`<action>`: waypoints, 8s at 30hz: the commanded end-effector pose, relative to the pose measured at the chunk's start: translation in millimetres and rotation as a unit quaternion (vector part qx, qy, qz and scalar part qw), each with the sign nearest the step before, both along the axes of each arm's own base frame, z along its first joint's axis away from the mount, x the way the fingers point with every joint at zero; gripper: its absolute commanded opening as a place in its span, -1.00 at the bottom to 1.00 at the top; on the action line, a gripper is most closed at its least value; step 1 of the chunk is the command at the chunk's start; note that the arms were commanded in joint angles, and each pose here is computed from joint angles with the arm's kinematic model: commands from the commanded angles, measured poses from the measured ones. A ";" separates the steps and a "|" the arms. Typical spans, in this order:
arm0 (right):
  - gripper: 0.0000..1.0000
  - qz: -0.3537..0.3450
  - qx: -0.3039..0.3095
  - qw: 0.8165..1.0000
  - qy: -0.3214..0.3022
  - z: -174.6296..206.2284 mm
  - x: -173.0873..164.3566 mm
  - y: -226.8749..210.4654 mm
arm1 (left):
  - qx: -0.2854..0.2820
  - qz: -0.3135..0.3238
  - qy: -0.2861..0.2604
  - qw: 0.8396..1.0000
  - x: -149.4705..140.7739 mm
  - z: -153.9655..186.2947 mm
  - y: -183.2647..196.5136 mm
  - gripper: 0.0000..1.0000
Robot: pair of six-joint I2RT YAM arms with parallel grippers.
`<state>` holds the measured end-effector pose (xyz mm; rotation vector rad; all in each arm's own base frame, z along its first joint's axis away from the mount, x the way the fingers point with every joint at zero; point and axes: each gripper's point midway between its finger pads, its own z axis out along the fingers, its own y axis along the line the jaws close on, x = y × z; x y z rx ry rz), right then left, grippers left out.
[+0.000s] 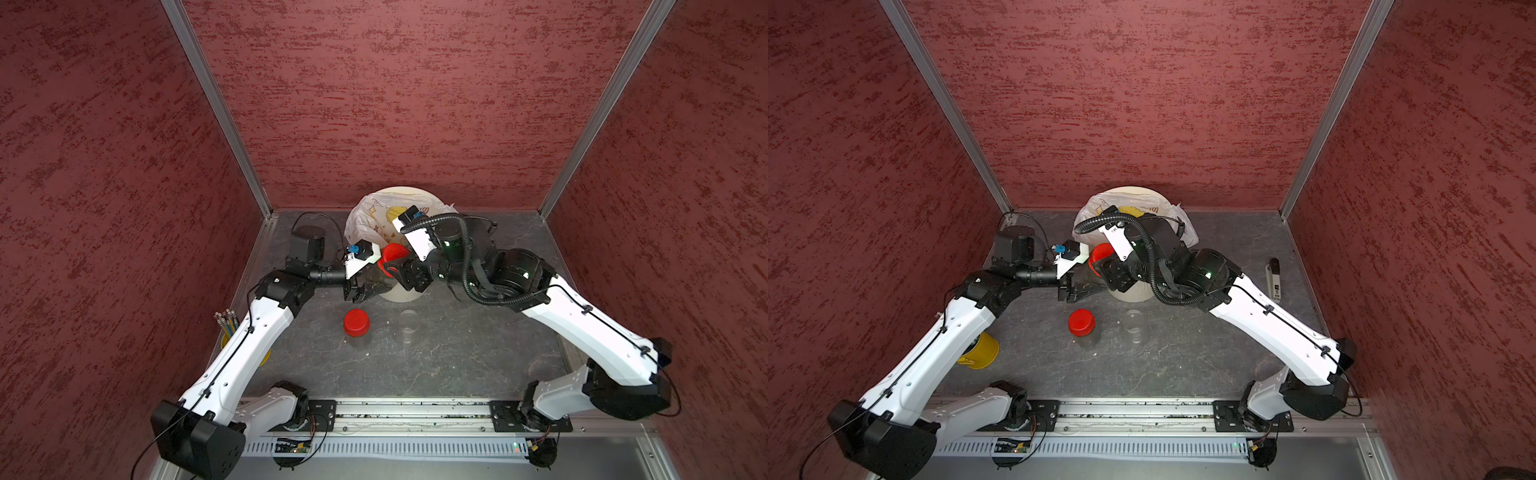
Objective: Empty moldy tea leaves from jars
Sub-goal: Screw the lid onto the jar, then place the lid at the center of the board.
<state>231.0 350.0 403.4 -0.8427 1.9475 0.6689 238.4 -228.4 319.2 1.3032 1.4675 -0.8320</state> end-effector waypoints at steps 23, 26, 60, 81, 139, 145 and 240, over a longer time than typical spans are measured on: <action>-0.24 0.190 -0.072 0.966 -0.157 7.1 -2.9 -23.1 | -0.023 -0.025 -0.019 0.999 -8.4 19.9 -3.8 0.24; -0.24 0.214 -0.075 0.960 -0.167 9.4 -0.4 -21.5 | -0.024 -0.028 -0.019 0.999 -8.8 20.5 -4.1 0.24; 0.98 -0.016 0.042 0.997 -0.060 23.7 6.1 -17.9 | -0.022 -0.018 -0.023 0.999 -4.8 21.3 -1.8 0.24; 0.70 0.000 0.025 0.999 -0.044 0.6 7.6 -2.4 | -0.022 -0.018 -0.023 0.999 -5.5 22.1 -1.8 0.24; 0.98 0.181 0.013 0.960 -0.214 44.8 8.0 -24.8 | -0.026 -0.031 -0.017 0.999 -11.7 24.1 -2.8 0.25; 0.98 0.101 0.073 0.977 -0.172 63.2 0.6 -38.3 | -0.025 -0.029 -0.018 0.999 -10.7 23.8 -2.4 0.25; -0.29 -0.231 0.018 0.973 0.005 -77.2 38.4 -177.8 | -0.032 -0.008 -0.061 0.998 0.1 36.4 3.1 0.25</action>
